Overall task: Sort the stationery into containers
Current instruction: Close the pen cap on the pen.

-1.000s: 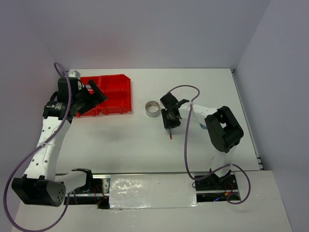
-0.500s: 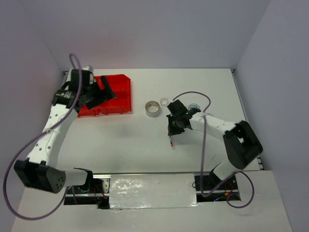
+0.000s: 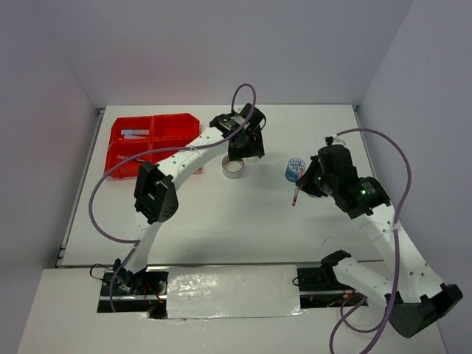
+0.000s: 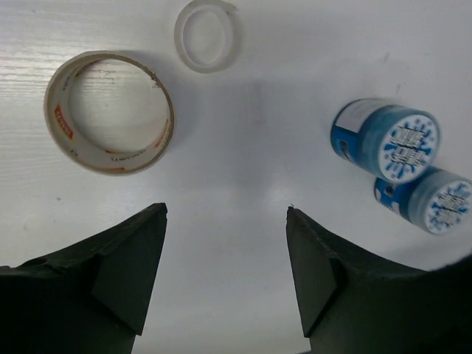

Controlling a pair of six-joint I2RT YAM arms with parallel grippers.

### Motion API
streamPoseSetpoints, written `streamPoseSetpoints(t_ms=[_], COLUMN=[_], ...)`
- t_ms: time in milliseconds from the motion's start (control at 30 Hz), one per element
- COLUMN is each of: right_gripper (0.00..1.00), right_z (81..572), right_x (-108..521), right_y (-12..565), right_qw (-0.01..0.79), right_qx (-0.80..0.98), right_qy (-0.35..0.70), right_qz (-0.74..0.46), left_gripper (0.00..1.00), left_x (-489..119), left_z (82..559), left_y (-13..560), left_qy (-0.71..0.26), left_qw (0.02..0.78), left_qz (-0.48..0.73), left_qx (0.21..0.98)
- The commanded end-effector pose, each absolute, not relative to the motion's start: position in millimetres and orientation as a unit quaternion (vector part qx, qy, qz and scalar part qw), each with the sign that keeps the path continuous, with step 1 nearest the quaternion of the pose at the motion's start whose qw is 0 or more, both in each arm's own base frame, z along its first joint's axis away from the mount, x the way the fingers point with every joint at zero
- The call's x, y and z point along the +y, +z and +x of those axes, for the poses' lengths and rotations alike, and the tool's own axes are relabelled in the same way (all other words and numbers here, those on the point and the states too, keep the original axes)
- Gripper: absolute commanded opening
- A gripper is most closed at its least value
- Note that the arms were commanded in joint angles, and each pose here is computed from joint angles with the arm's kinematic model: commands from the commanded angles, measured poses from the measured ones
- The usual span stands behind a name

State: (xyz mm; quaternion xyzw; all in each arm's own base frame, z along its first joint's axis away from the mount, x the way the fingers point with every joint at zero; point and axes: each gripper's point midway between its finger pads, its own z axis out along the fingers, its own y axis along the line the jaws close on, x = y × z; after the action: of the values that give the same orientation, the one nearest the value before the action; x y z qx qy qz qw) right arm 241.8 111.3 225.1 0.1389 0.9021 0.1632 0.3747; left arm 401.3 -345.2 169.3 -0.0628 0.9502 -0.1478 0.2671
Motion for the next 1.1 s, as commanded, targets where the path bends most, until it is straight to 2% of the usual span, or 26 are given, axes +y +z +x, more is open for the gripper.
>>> streamPoseSetpoints(t_ms=[0, 67, 200, 633, 867, 1067], right_gripper=[0.0, 0.0, 0.0, 0.0, 0.0, 0.0], right_z=[215, 207, 198, 189, 190, 188], right_x=[93, 94, 96, 113, 115, 116], right_y=[231, 230, 220, 194, 195, 190], right_qw=[0.364, 0.366, 0.359, 0.333, 0.334, 0.329], right_qx=[0.907, 0.906, 0.908, 0.915, 0.915, 0.917], right_qy=[0.142, 0.152, 0.164, 0.203, 0.207, 0.209], right_qz=[0.156, 0.151, 0.139, 0.1, 0.094, 0.087], left_gripper=[0.77, 0.73, 0.72, 0.69, 0.67, 0.64], left_x=[-352, -371, -402, -404, -419, -416], left_z=[420, 430, 440, 463, 462, 458], left_y=[166, 157, 152, 97, 76, 59], left_qy=[-0.147, -0.166, -0.195, -0.143, -0.167, -0.134], left_qw=[0.282, 0.29, 0.315, 0.343, 0.336, 0.328], left_qz=[-0.112, -0.109, -0.082, -0.054, -0.023, -0.031], left_qx=[0.941, 0.936, 0.925, 0.927, 0.927, 0.934])
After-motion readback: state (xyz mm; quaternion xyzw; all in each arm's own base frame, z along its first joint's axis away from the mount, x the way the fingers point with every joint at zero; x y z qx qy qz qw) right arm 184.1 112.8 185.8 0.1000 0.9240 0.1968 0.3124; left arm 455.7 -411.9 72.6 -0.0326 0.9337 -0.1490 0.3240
